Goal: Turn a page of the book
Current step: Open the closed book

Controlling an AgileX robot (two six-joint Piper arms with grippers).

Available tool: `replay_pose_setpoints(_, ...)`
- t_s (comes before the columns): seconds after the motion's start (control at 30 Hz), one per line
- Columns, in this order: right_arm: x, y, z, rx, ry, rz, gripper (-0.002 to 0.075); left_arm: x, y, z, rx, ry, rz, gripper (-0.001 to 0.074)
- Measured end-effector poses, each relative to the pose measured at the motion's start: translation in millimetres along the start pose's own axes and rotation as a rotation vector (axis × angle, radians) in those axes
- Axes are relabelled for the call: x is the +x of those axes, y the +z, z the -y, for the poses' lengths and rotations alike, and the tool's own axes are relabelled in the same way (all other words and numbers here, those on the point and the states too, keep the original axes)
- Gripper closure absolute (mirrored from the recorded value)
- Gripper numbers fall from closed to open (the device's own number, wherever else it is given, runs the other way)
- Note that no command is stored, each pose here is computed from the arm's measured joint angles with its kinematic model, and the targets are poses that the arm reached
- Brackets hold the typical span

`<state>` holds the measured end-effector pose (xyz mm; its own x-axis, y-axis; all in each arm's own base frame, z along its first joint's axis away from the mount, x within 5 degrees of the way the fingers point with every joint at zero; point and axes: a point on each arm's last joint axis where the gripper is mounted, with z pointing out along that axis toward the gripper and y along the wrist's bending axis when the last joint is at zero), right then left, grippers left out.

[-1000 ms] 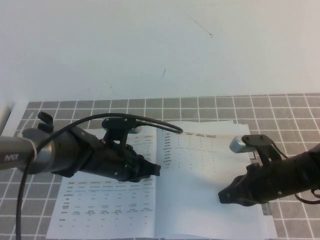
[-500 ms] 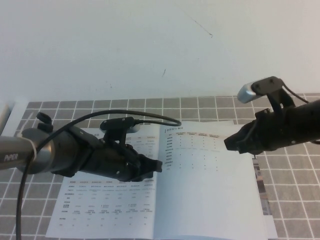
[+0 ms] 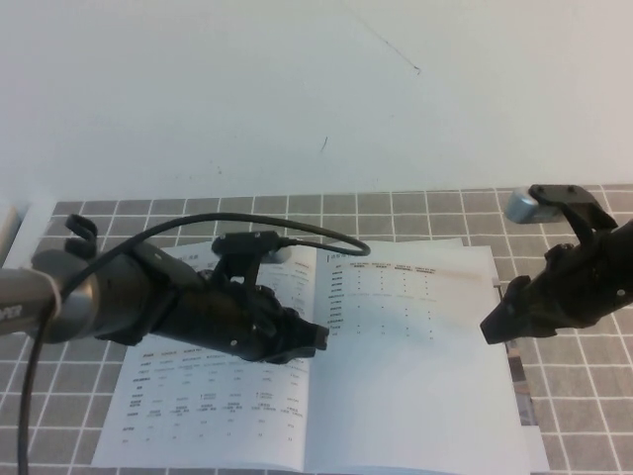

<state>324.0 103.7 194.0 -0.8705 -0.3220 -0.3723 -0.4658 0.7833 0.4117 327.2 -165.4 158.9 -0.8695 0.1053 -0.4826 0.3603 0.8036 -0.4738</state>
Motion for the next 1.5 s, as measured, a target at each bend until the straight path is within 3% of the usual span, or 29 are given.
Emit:
replay_pose_setpoints(0.3, 2.8, 5.2, 3.1, 0.001, 0.076, -0.037, 0.0344, -5.0, -36.8, 11.7, -0.080, 0.223, -0.016, 0.0738)
replay_pose_setpoints(0.63, 13.1, 36.8, 19.3, -0.022, 0.111, -0.150, 0.0344, 6.7, -10.6, -7.7, -0.131, 0.181, -0.107, 0.0738)
replay_pose_setpoints(0.9, 17.5, 51.7, 25.9, -0.040, 0.153, -0.185, 0.0342, 6.2, -10.6, -7.9, -0.134, 0.179, -0.102, 0.0738)
replay_pose_setpoints(1.33, 5.4, 52.6, 17.6, -0.155, 0.176, -0.064, 0.0341, 6.6, -9.2, -8.3, -0.131, 0.160, -0.102, 0.0738)
replay_pose_setpoints(1.5, -1.1, 49.7, 15.2, -0.181, 0.147, -0.074, 0.0341, -5.6, -28.6, -0.1, -0.101, 0.173, -0.071, 0.0738)
